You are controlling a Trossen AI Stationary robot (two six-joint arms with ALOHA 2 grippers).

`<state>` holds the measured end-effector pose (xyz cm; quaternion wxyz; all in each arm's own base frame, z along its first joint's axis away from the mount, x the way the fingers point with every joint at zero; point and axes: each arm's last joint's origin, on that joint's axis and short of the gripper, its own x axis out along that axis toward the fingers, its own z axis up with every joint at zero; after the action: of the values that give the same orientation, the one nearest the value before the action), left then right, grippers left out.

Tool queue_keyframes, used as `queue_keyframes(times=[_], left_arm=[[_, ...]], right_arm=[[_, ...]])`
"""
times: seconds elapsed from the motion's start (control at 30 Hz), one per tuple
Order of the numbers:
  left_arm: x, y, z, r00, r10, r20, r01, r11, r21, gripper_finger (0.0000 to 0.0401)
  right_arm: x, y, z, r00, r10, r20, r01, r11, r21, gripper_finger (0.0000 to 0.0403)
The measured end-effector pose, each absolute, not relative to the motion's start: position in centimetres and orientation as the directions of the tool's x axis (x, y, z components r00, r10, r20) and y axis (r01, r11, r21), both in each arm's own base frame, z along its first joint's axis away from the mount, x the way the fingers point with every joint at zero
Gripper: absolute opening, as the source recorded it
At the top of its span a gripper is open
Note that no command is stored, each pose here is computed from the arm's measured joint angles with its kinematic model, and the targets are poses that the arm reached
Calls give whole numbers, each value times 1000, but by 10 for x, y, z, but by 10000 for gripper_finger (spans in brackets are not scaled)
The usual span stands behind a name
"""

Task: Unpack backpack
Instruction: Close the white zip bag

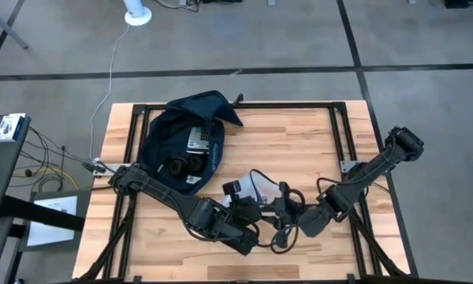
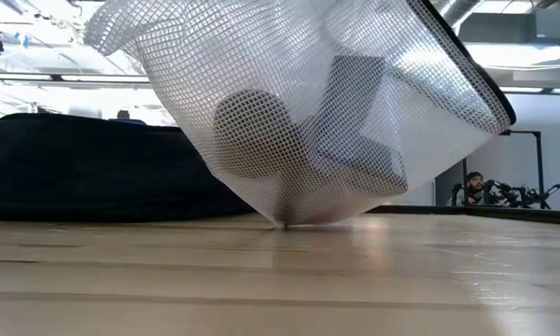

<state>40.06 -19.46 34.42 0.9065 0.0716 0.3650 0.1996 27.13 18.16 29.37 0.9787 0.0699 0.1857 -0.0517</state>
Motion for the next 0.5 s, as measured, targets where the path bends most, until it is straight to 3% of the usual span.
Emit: queue_keyframes(times=[0.1, 0.5], left_arm=[[400, -195, 344, 654, 413, -633, -309, 911, 274, 0], [393, -206, 342, 649, 382, -658, -261, 924, 279, 0]], right_arm=[[271, 182, 295, 928, -102, -358, 148, 984, 103, 9], [254, 184, 307, 936, -85, -341, 121, 989, 87, 1]])
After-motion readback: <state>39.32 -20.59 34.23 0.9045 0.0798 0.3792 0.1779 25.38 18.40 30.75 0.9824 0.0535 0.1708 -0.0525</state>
